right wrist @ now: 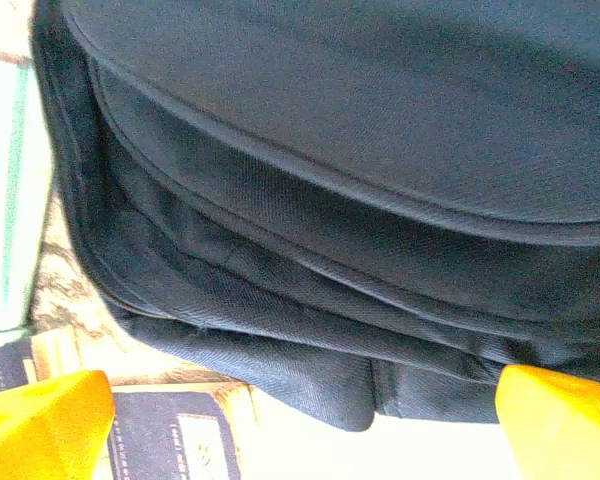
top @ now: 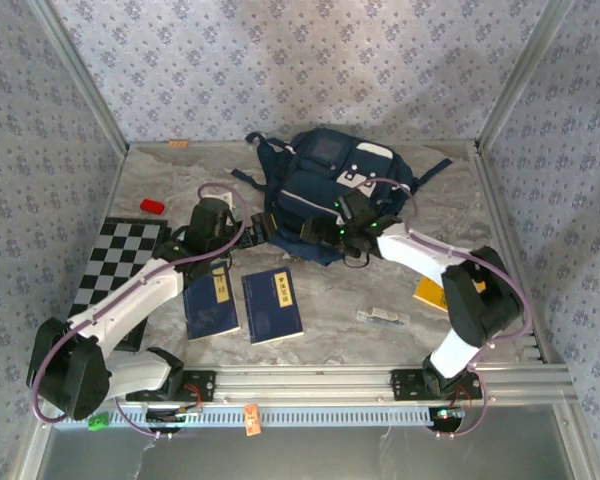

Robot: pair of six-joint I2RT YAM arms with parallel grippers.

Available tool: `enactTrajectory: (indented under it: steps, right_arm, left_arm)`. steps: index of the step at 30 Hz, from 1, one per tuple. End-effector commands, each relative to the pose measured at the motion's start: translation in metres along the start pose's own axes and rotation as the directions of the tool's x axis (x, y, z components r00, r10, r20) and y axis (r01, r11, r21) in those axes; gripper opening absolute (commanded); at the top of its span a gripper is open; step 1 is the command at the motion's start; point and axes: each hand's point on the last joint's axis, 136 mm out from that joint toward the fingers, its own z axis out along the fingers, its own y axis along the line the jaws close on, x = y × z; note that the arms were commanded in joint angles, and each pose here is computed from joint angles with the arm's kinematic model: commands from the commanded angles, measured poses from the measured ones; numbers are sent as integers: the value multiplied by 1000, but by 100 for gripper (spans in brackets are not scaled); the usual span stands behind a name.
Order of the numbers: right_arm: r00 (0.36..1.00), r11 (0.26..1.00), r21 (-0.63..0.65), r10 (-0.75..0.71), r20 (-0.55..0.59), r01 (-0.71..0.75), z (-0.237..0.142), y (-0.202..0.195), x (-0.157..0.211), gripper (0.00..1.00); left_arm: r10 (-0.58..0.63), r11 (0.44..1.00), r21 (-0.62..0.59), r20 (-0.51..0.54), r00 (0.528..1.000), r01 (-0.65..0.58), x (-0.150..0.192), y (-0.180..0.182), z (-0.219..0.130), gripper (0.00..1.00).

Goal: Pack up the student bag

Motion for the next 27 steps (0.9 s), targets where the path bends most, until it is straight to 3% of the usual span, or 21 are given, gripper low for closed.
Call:
enactTrajectory:
  steps: [1, 6, 13, 16, 27]
  right_arm:
    - [997, 998, 43, 32, 71, -35, -40, -26, -26, 100]
    - [993, 992, 78, 92, 68, -98, -67, -80, -50, 100]
    - [988, 979, 131, 151, 32, -154, -63, -135, -78, 100]
    - [985, 970, 171, 173, 18, -174, -52, -153, -88, 98]
    - [977, 973, 102, 203, 65, -209, -17, -174, -148, 86]
  left_arm:
    - [-13, 998, 60, -35, 999, 15, 3, -25, 5, 100]
    - [-31, 994, 104, -92, 995, 40, 22, -58, 28, 100]
    - [-35, 989, 138, -139, 990, 54, 54, -94, 59, 100]
    - [-46, 991, 119, -163, 985, 66, 65, -95, 73, 100]
    - [-54, 997, 39, -177, 983, 61, 77, -81, 102, 100]
